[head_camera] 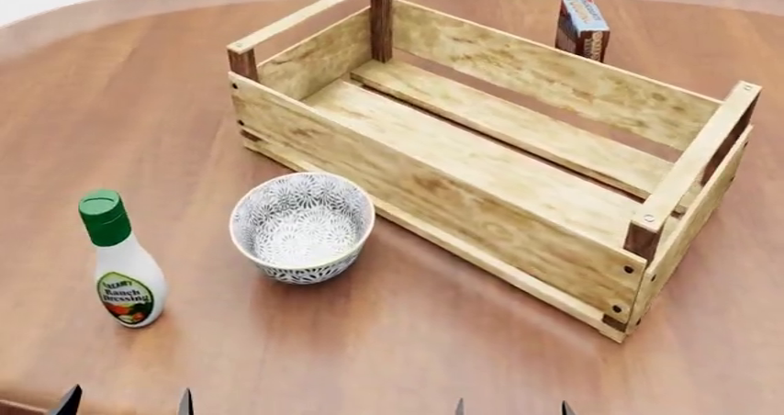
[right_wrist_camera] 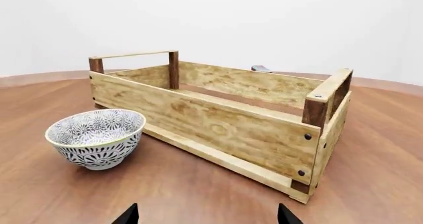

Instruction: Pick up the salad dressing and put it in the tray.

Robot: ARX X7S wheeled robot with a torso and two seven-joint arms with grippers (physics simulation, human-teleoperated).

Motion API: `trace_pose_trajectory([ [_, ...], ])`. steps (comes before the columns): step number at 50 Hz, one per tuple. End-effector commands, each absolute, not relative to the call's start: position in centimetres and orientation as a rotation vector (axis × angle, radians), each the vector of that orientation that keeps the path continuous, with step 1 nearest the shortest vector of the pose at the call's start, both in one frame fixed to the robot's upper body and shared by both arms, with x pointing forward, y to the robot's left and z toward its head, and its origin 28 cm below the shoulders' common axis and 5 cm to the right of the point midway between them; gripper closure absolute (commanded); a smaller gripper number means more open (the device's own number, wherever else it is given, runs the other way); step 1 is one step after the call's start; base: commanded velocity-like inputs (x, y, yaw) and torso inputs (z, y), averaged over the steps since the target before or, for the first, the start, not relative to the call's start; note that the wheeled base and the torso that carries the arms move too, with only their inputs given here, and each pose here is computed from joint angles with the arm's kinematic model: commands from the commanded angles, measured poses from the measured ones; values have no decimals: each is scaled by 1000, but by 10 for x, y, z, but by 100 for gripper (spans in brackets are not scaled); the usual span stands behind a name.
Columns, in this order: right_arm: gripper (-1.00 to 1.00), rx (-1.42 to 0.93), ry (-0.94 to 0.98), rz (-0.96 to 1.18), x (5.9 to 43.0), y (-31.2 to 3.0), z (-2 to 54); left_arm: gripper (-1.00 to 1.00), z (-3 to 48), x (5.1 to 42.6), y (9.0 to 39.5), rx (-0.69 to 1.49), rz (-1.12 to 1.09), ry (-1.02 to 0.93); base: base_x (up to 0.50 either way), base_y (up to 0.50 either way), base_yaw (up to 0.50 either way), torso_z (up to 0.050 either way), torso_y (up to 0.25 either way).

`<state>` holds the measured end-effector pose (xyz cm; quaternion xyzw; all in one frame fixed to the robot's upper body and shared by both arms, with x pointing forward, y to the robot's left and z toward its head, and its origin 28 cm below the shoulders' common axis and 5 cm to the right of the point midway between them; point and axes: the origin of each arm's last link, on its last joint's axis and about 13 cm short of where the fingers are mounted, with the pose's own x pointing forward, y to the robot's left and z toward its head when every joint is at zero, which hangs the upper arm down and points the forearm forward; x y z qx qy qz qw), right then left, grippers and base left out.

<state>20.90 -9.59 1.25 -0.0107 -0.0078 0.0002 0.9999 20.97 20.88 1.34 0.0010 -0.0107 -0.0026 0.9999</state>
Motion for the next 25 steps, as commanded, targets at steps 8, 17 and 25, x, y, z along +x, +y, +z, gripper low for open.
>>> trace_pose_trajectory([
  [8,-100,-123,10,26,210,-91,9,-100,13,211,209,11,5,-11,0,10,0,0,0],
  [17,-100,-22,-82,-60,222,-104,57,-100,64,223,220,-15,12,-81,250,0,0,0,0],
  [25,-100,-23,-225,-136,221,-122,120,-100,119,216,229,-16,-10,-219,500,0,0,0,0],
])
